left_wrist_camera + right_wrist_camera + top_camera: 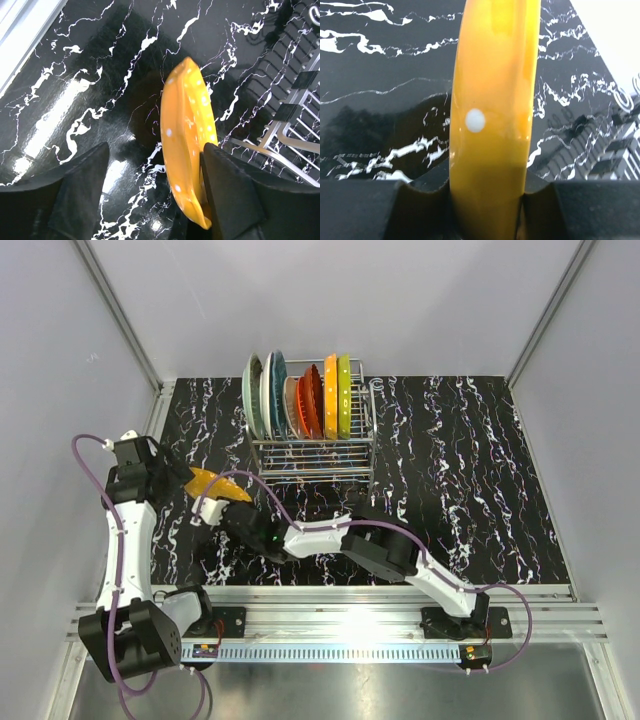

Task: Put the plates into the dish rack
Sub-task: Pass the plate from the left arm to the right

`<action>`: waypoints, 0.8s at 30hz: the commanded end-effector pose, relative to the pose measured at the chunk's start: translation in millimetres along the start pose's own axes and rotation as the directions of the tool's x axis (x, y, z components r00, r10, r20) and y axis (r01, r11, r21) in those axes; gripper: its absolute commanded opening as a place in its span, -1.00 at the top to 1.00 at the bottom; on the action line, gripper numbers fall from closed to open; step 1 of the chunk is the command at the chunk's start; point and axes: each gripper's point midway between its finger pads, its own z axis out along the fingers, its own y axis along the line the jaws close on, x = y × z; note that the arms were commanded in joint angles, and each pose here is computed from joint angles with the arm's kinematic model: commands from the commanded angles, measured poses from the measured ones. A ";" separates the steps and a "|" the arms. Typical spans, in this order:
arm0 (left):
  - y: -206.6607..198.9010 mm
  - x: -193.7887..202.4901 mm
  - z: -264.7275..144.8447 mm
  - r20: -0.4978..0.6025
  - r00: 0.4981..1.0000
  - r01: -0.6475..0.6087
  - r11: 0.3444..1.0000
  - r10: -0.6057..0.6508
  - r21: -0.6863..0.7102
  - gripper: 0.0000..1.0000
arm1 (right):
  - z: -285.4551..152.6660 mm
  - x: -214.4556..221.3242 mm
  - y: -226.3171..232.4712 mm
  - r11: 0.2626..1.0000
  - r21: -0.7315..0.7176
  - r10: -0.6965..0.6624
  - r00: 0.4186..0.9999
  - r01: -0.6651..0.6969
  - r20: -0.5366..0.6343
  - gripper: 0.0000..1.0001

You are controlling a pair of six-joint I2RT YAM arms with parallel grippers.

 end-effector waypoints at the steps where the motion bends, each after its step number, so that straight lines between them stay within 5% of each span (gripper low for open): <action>1: -1.1 -14.9 -6.8 0.078 0.997 -0.004 1.000 0.004 0.004 -0.66 | -21.5 -55.4 -25.2 0.988 0.049 0.139 0.984 -0.145 0.110 1.00; 9: 6.2 -20.6 -10.9 0.113 0.994 0.005 0.999 -0.001 -0.036 -0.98 | -69.7 -81.8 -9.9 0.984 -0.019 0.180 0.975 -0.179 0.130 1.00; 24: 0.9 -21.1 -12.7 0.110 0.994 -0.005 1.000 0.005 -0.007 -0.98 | -198.8 -66.1 -54.5 0.920 -0.005 0.391 0.914 -0.393 0.104 1.00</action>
